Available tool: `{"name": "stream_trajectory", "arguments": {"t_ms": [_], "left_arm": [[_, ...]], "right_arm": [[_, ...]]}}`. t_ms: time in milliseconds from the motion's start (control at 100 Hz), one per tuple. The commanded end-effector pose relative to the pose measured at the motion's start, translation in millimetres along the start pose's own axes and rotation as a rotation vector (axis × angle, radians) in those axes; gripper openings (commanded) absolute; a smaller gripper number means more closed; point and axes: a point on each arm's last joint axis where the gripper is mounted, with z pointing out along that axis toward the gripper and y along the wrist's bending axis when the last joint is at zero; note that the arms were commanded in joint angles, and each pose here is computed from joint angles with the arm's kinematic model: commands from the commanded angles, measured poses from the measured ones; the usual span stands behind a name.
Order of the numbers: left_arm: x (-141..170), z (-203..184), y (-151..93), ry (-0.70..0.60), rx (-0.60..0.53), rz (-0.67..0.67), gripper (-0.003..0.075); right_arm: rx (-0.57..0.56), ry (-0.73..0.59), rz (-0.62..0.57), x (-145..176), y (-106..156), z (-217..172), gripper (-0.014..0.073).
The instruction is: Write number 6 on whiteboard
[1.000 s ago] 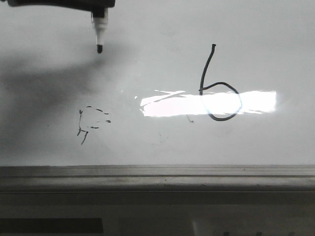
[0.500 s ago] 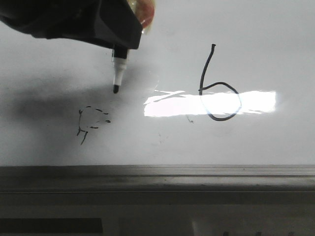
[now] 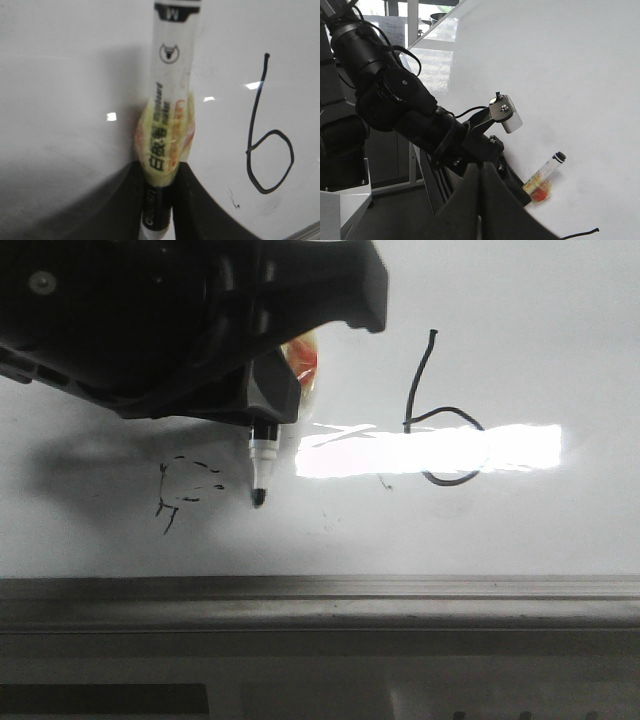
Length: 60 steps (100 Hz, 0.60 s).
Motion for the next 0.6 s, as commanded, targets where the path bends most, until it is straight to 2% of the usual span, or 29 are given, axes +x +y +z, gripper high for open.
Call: {"name": "stream_trajectory", "arguments": {"t_ms": [0, 280, 590], "left_arm": [[-16, -3, 2, -0.034, 0.001, -0.092, -0.0020], [-18, 13, 11, 0.003, 0.042, -0.122, -0.0020], [-13, 21, 12, 0.021, 0.010, -0.109, -0.0020]], "right_arm": [[0.024, -0.093, 0.018, -15, -3, -4, -0.0064], [0.013, -0.097, 0.036, -16, -2, -4, -0.0064], [0.007, -0.087, 0.040, -15, -2, -4, -0.0064]]}}
